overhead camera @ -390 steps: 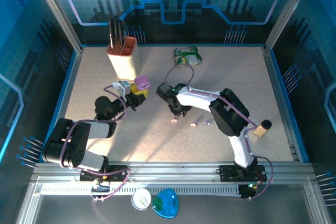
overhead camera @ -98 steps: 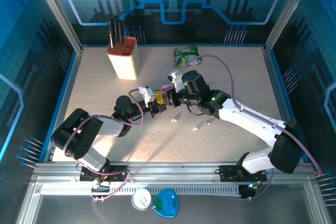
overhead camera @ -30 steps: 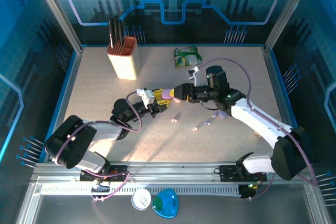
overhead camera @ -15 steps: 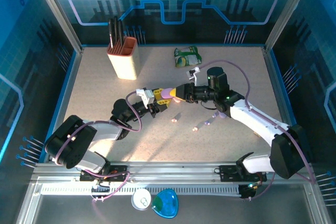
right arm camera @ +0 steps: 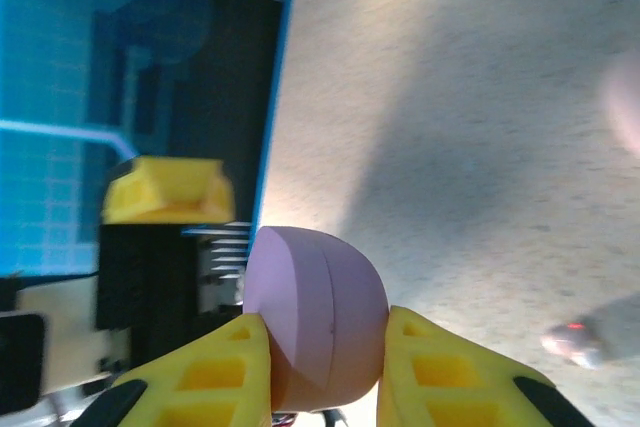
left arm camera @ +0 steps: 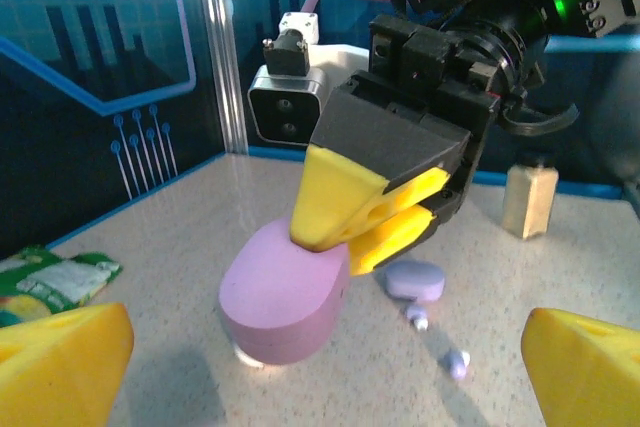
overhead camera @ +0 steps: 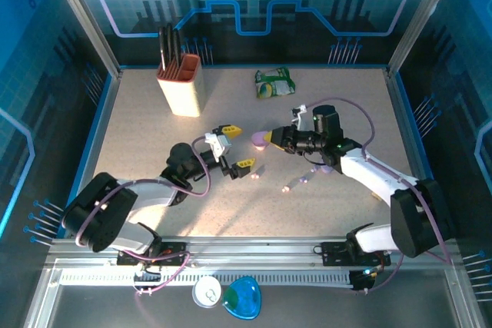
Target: Insert wireless bluetooth earbuds into charging case
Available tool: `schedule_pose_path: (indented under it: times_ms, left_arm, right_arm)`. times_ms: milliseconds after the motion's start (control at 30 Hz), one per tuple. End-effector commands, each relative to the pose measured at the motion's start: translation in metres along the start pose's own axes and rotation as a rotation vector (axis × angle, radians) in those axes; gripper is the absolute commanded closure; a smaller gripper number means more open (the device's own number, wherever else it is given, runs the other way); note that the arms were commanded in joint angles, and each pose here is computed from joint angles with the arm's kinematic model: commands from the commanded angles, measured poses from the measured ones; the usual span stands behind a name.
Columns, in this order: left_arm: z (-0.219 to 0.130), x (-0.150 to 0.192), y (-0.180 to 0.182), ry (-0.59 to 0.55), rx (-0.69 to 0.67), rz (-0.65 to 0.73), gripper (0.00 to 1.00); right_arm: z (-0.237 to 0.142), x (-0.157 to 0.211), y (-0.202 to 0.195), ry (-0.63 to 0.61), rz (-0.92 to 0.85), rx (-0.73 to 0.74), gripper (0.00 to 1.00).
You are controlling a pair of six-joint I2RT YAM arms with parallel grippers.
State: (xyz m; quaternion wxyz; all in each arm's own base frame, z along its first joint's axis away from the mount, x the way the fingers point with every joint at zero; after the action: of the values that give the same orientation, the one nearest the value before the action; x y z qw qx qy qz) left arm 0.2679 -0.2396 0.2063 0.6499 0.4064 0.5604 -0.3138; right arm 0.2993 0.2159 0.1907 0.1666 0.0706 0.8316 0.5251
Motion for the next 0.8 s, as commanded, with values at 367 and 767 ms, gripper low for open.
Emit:
schedule_pose_path:
  times_ms: [367,767]
  left_arm:
    - [-0.005,0.032,-0.004,0.216,0.015,0.044,0.01]
    - [-0.010,0.036,0.034,0.286,-0.251,-0.052,0.01]
  right_arm:
    - [-0.012,-0.007,-0.145,-0.095,0.127,0.421,0.72]
    - [-0.034,-0.020,-0.111,-0.067,-0.216,0.705,0.32]
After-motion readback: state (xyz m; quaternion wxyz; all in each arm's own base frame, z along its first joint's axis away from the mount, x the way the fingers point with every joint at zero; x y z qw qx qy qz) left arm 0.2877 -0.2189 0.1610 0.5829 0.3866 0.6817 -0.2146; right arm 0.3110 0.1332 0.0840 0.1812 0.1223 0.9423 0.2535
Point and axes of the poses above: each hand's point on the last joint's axis, 136 mm out from that joint toward the fingers, its own z axis out along the fingers, its own y axis along the line the jaws close on, x = y × z, the point moved 3 cm from there along -z, back along the fingers, and after that the axes turned 6 degrees about z, right-handed, at the moved point
